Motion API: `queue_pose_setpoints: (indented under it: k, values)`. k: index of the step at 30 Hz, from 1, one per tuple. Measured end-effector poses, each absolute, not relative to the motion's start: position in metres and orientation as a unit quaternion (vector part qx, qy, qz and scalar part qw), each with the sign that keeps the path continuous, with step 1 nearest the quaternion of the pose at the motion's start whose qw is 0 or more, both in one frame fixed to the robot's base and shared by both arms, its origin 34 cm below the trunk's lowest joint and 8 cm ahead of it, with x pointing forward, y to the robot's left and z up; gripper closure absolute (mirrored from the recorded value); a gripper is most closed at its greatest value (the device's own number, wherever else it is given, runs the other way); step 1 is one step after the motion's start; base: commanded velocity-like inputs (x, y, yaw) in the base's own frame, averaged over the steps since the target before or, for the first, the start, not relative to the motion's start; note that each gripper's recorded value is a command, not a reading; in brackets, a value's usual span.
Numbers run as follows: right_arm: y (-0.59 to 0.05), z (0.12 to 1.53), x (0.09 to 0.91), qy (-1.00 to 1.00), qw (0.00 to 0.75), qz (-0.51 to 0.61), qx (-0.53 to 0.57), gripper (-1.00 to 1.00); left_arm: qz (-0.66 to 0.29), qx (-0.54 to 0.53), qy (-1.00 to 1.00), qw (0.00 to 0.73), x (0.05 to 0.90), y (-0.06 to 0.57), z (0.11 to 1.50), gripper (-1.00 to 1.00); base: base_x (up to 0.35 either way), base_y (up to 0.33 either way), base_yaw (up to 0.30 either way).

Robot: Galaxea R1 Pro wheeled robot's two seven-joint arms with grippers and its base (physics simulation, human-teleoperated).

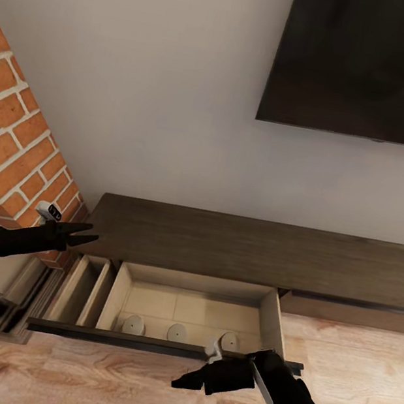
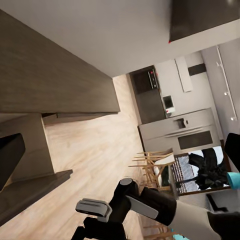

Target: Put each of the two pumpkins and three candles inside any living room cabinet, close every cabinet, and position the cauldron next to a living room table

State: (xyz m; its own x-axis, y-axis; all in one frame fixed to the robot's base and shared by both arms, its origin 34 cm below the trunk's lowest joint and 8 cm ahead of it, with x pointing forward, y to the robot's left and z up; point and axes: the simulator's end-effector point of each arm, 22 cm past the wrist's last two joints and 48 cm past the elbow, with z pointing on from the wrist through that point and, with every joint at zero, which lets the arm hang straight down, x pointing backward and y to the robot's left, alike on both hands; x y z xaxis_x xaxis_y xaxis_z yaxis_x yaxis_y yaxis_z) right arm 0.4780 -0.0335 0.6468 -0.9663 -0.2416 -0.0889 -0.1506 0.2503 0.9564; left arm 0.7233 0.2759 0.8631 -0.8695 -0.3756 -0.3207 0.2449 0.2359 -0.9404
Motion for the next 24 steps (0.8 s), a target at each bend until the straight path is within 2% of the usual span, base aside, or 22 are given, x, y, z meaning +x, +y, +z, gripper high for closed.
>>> queue_pose_setpoints:
  k: [11,21,24]
  values:
    - [-0.052,0.618,0.433,-0.823,0.074,-0.555,0.096,-1.0,-0.554,-0.055,0.8,0.225,0.72,0.276,0.836,-1.0,0.0,0.0,0.0]
    - [-0.062,0.609,0.425,-0.848,0.065,-0.515,0.111,-1.0,-0.545,0.01,0.837,0.049,0.618,0.199,0.772,-1.0,0.0,0.0,0.0]
    - [-0.068,0.603,0.426,-0.861,0.061,-0.492,0.116,-1.0,-0.541,0.048,0.839,-0.04,0.554,0.163,0.748,-1.0,0.0,0.0,0.0]
